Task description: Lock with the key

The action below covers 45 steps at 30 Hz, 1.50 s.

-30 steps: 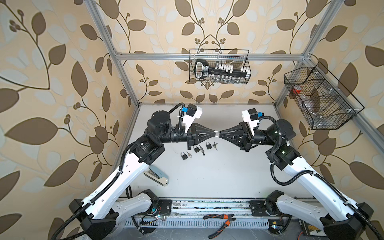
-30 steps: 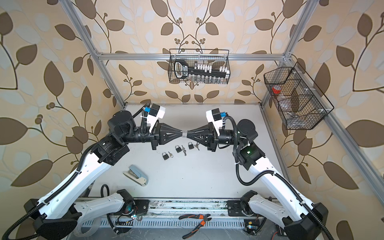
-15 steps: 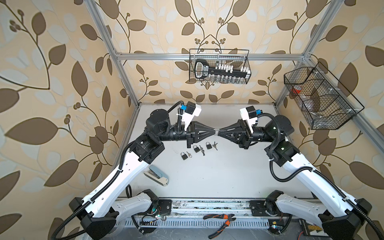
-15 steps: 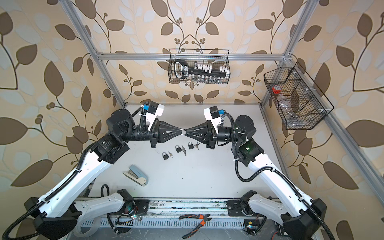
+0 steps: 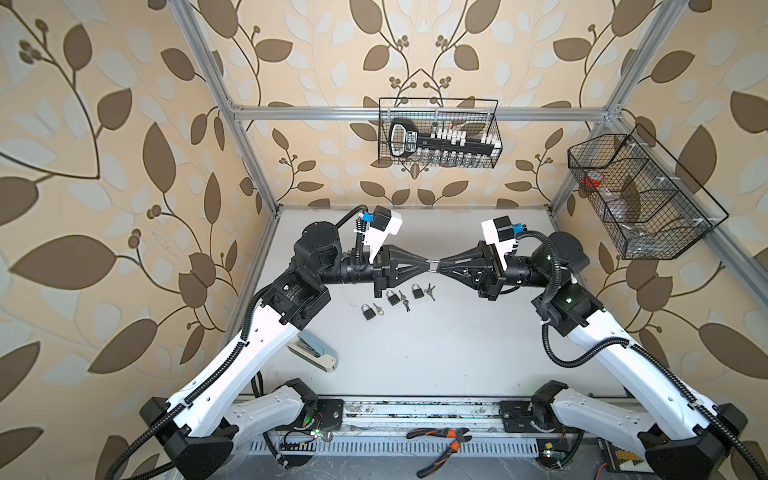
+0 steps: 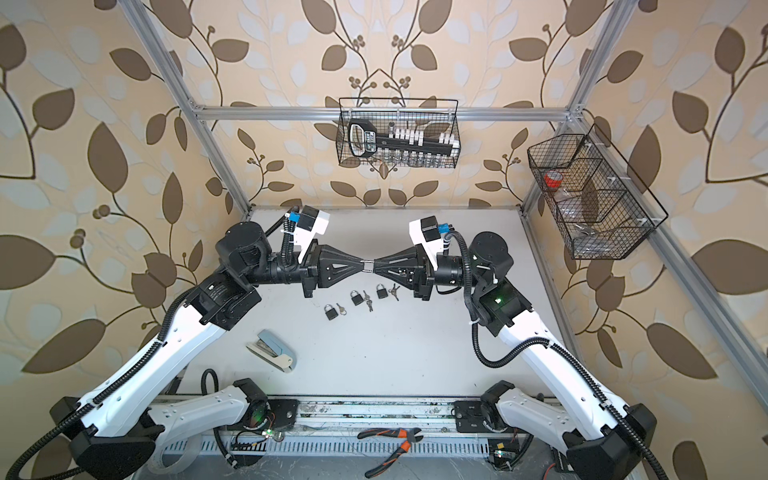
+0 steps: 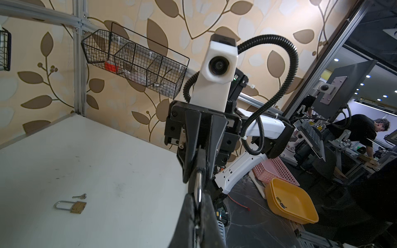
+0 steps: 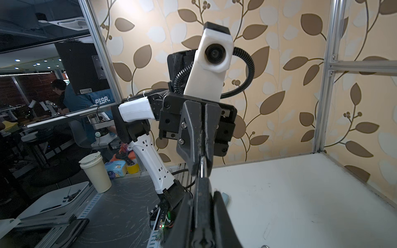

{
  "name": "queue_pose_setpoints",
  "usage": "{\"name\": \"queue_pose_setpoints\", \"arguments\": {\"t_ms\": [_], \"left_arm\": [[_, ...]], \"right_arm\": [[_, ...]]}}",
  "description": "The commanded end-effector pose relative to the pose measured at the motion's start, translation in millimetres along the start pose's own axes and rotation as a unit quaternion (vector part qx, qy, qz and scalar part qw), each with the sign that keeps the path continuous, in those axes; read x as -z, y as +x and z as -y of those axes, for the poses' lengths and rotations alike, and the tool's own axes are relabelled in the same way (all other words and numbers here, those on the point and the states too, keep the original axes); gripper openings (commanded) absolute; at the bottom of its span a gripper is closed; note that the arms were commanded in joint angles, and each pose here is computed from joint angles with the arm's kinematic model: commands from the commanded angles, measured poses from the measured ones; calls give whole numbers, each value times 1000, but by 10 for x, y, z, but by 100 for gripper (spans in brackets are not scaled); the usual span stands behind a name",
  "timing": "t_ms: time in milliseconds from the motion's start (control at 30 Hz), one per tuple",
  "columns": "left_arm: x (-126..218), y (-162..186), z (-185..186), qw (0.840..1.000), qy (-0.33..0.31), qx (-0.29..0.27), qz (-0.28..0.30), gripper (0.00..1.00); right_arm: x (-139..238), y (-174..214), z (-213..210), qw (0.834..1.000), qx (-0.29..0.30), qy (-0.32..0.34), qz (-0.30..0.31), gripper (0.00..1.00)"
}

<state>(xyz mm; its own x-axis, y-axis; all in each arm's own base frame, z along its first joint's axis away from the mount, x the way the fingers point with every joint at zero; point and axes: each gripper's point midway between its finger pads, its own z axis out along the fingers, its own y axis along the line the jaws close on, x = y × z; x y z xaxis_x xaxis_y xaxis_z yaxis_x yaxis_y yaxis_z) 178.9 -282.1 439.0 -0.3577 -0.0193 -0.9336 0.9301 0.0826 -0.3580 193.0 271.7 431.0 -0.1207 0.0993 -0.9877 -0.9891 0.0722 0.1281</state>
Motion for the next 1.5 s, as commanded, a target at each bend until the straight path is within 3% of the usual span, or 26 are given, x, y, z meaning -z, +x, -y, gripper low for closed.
{"name": "queue_pose_setpoints", "arguments": {"t_ms": [0,67,200,400,633,800,867,1233,1467], "left_arm": [[62,22,64,1000,7,10,-14,37],[87,-3,53,1000,-6,0,-8,48],[159,-71,37,999,-39,-25,8,49],[135,-100,49,999,-30,-32,8,50],[104,-101,43,999,-21,-28,7,37],[98,-102,55,1000,-16,-26,6,14],[90,-97,63,1000,-11,-21,5,0],[-12,-32,154,999,43,9,-10,0],[-333,178,150,997,58,9,-41,0]], "right_arm": [[21,-199,-148,999,45,-26,1,0],[26,-203,-166,999,40,-29,0,0],[23,-177,-169,999,17,-32,-7,0],[-15,-96,-118,999,-23,-36,-25,0],[-32,-83,-111,998,-32,-41,-27,0],[-35,-62,-60,999,-29,-27,-27,0],[-41,-59,-44,999,-25,-24,-28,0],[-43,-110,1,999,28,-9,-27,0],[-402,-118,-353,995,16,-95,-21,0]]}}
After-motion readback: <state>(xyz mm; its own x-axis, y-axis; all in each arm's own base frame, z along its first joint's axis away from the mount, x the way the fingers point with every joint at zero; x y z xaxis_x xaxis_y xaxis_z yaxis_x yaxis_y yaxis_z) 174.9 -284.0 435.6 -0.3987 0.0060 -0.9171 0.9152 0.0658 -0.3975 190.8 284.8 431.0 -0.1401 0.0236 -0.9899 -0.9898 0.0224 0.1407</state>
